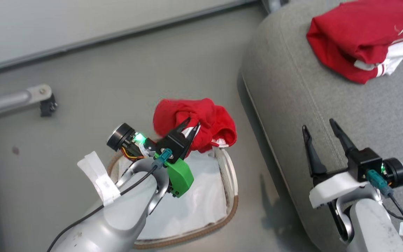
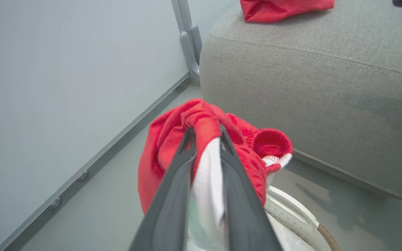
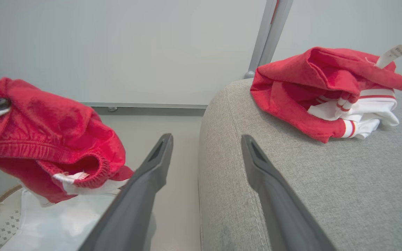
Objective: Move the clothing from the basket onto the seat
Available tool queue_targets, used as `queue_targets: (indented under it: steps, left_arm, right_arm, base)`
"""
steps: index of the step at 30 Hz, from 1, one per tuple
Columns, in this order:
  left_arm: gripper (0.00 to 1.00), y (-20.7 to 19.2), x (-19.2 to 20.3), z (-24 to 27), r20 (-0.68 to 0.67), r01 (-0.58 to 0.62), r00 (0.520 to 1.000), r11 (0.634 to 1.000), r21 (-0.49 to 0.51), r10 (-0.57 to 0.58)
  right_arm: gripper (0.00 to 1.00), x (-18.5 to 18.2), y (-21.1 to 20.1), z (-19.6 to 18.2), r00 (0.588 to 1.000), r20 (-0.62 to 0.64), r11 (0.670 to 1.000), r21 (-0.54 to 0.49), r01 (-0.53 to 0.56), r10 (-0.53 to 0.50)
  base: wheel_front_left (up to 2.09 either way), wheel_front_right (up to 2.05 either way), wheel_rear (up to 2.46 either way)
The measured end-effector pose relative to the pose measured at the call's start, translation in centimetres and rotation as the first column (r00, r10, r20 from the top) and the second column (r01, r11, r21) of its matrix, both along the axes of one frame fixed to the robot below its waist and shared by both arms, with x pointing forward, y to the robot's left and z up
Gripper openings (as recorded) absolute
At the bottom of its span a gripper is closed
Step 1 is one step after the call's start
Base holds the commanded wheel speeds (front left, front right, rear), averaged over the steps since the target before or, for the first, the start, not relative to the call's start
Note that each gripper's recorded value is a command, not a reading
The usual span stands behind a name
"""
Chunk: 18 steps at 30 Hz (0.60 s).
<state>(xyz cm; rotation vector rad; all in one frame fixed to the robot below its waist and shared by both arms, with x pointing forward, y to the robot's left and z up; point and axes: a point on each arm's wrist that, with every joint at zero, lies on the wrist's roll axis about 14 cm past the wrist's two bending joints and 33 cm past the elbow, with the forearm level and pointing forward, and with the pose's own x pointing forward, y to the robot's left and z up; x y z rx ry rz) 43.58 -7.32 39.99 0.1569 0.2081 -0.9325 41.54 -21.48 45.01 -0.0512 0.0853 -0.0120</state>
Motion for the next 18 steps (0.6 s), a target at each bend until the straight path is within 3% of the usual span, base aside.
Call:
queue_targets:
  steps: [6, 18]
  left_arm:
    - [0.00, -0.7, 0.3, 9.0, 0.239, 0.047, 0.970, 0.998, -0.049, -0.034]
    - [0.00, -0.3, 0.3, 24.9, 0.579, 0.081, 0.815, 0.994, -0.072, -0.024]
  right_arm:
    - [1.00, -1.7, 1.4, 2.5, 0.997, 0.061, 0.999, -0.001, -0.039, 0.039]
    - [1.00, -2.9, 4.8, 9.0, 0.961, 0.239, 0.990, -0.040, -0.136, 0.142]
  base:
    - [0.00, 0.00, 0.00]
    - [0.00, 0.00, 0.00]
